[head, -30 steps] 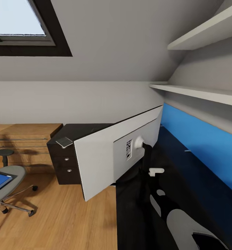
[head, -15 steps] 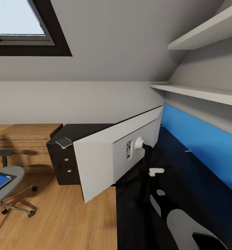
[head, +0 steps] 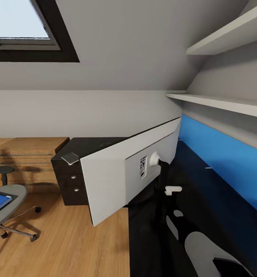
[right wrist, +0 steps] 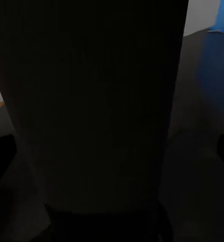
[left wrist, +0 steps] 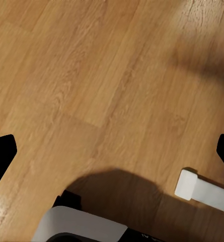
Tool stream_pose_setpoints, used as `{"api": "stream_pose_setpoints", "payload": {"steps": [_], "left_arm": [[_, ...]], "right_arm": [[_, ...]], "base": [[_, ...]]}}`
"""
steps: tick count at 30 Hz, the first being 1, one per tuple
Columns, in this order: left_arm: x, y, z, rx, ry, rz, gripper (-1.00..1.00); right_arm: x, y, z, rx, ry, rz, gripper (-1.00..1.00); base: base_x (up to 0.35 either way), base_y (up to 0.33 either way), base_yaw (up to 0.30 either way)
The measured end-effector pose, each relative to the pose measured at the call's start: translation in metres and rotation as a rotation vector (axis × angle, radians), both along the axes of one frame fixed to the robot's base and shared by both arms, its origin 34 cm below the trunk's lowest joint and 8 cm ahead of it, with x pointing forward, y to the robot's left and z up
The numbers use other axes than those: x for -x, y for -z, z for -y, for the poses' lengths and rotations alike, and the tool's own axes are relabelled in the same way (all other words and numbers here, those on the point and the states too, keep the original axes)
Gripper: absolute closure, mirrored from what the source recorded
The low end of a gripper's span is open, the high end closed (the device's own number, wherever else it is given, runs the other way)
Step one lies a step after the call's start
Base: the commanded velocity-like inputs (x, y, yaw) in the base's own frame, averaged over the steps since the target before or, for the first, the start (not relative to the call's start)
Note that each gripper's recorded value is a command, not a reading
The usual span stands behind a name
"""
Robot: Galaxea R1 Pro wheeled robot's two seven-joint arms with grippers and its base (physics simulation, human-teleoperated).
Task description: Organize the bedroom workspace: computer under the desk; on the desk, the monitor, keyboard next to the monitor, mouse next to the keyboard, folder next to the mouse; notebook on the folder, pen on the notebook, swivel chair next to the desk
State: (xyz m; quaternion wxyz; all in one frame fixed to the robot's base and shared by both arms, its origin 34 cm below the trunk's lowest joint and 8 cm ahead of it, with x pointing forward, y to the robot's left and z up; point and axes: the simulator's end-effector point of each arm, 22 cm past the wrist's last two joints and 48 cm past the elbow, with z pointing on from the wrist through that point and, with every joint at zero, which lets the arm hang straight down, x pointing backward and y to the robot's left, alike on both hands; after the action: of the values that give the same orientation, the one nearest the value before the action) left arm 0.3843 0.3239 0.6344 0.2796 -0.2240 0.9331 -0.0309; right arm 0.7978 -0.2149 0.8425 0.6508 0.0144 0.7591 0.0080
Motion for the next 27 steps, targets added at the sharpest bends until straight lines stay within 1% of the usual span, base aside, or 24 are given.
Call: {"api": "stream_pose_setpoints", "payload": {"steps": [8,9,11,21,27], "left_arm": [[0.0001,0.0001,0.0001,0.001,0.0,0.0,-1.0],[0.0001,0.0001,0.0001,0.001,0.0,0.0,-1.0],[0.0,0.0001,0.0002,0.001,0.0,0.0,-1.0],[-0.0001,-0.0001,-0.0001,0.001,-0.001,0.001,-1.0],[0.0001,0.0,-0.0002,0.001,-0.001,0.0,-1.0]], "right_arm": [[0.0,0.0002,-0.0003,0.0,0.0,-0.001,-1.0],[0.0001,0.0003,-0.0003,0.0,0.0,-0.001,1.0],[0.0002,0.0005,-0.0019,0.004,-0.006,-0.001,1.0],[0.0,0.0001,0.0034,-0.006,0.01,0.0,1.0],[0.0,0.0002,0.0017,0.001,0.003,-0.001,1.0]], "base": [[0.0,0.0,0.0],[0.0,0.0,0.0],[0.0,0.0,0.0],[0.0,0.0,0.0],[0.0,0.0,0.0]]}}
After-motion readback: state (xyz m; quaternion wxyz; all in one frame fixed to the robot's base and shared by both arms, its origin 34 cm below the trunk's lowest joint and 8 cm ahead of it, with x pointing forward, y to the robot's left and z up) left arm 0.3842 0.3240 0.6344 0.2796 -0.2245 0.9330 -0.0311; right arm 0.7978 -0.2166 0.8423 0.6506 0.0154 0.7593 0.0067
